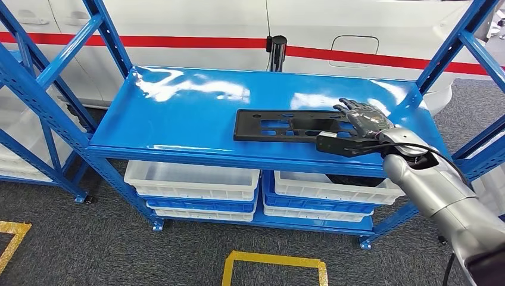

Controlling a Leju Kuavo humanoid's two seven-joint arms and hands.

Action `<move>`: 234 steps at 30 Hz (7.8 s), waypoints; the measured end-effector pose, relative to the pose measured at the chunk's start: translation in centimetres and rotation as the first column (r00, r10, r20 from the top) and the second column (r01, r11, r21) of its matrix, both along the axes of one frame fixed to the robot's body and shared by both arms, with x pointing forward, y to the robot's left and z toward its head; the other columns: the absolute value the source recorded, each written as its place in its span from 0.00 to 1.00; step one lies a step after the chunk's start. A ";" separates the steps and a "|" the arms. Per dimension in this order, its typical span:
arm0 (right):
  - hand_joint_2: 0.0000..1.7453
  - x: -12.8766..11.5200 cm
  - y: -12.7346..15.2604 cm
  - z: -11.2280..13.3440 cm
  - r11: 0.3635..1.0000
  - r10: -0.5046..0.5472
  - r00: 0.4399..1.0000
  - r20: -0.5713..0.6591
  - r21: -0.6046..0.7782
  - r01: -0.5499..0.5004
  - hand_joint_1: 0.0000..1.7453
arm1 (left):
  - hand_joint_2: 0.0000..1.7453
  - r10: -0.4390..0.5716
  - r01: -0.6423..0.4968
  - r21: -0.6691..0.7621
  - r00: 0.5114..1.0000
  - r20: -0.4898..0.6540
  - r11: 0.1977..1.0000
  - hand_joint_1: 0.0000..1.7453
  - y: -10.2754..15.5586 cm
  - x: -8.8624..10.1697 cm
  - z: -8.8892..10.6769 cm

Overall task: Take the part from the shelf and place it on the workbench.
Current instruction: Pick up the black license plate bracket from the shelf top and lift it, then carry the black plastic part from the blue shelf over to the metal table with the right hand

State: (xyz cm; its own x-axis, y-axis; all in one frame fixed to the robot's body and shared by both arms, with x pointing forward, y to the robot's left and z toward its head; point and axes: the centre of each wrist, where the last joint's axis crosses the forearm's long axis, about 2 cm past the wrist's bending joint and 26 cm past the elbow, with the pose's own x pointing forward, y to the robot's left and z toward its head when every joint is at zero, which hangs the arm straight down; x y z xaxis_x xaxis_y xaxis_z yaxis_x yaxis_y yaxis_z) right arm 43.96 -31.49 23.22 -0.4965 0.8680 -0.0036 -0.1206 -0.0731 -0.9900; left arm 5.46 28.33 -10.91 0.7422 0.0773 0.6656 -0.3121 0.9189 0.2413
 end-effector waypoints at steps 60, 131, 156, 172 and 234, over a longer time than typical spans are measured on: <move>1.00 -7.9 -4.2 -2.6 0.952 0.107 0.976 0.191 0.262 -0.156 1.00 | 1.00 0.004 -0.010 -0.060 0.995 -0.097 0.998 0.00 -1.1 -0.7 -0.1; 1.00 -10.1 3.2 -7.1 0.903 0.141 0.987 0.078 0.400 -0.160 1.00 | 1.00 -0.106 0.102 -0.048 0.990 -0.090 0.994 0.00 0.1 0.9 0.1; 1.00 -8.5 6.1 -7.6 0.892 0.184 0.982 0.035 0.413 -0.182 1.00 | 1.00 -0.161 0.072 -0.226 0.902 -0.402 0.971 0.00 0.1 0.6 0.0; 1.00 -7.7 6.3 -7.0 0.896 0.172 0.984 0.044 0.408 -0.174 1.00 | 1.00 -0.172 0.083 -0.232 0.901 -0.397 0.969 0.00 -0.5 0.9 0.1; 1.00 -10.7 6.2 -10.3 0.885 0.145 0.986 0.086 0.433 -0.168 1.00 | 1.00 -0.241 0.165 -0.230 0.903 -0.355 0.959 0.00 -1.0 0.7 0.1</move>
